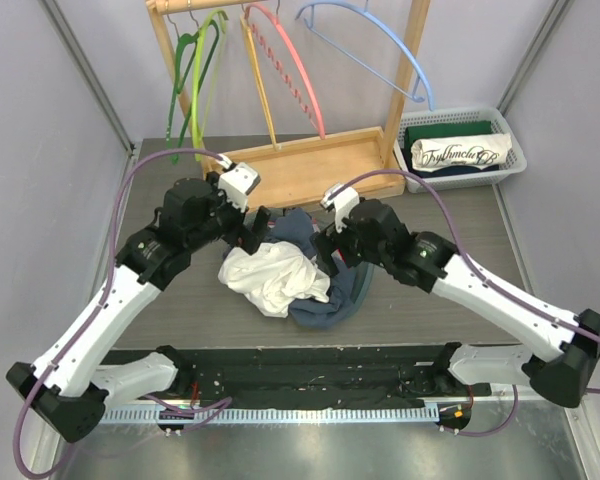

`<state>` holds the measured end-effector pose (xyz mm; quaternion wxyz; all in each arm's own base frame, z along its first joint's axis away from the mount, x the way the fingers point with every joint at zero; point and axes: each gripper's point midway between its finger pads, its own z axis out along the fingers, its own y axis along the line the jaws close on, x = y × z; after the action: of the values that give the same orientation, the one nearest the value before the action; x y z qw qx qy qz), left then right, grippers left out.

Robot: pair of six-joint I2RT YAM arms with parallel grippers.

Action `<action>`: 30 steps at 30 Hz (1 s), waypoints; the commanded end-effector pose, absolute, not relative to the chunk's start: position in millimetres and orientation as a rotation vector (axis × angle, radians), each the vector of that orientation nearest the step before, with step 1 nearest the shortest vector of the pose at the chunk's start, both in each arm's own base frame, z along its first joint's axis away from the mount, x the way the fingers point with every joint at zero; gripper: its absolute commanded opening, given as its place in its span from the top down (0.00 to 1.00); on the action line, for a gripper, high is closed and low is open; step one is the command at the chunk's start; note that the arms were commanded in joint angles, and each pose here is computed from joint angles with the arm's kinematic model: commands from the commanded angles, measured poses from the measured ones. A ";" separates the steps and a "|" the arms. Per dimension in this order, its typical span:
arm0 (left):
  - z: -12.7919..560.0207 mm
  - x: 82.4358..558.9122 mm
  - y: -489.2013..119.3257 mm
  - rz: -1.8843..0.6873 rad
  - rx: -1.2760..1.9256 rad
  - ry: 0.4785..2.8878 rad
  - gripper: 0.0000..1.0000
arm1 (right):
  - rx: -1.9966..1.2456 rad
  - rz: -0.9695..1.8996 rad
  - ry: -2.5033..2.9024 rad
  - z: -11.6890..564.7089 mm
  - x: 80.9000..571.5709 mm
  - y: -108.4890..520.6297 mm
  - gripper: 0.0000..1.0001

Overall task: Remove the tank top from the hanger
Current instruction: Place the hanger at the clothesline.

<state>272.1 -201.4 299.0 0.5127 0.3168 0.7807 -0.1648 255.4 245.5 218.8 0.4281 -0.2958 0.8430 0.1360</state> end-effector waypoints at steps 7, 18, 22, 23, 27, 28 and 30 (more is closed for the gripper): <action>267.8 298.6 -102.4 -0.130 0.256 2.015 0.00 | -1.039 0.410 1.739 264.9 198.3 336.2 0.00; 248.9 371.6 -63.7 -0.112 0.009 2.069 0.00 | -1.141 0.272 1.690 196.4 216.3 403.0 0.02; 261.4 395.2 -69.3 -0.143 0.012 2.005 0.00 | -1.125 0.239 1.678 190.1 222.9 405.3 0.06; 268.8 402.0 -71.4 -0.152 0.014 1.977 0.00 | -1.123 0.239 1.677 190.4 223.3 405.7 0.09; 257.9 412.2 -69.8 -0.142 0.000 1.997 0.00 | -1.093 0.234 1.688 194.8 226.4 397.0 0.41; 256.0 412.2 -69.2 -0.134 0.009 1.999 0.00 | -1.069 0.244 1.683 204.9 227.7 391.0 0.48; 245.5 410.0 -65.4 -0.122 0.006 2.014 0.00 | -1.034 0.228 1.695 208.7 235.1 376.1 0.65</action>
<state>380.9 -61.8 212.8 0.4647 0.0006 0.8847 -0.0363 220.6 393.0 165.2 0.4895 -0.4888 0.7173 0.0833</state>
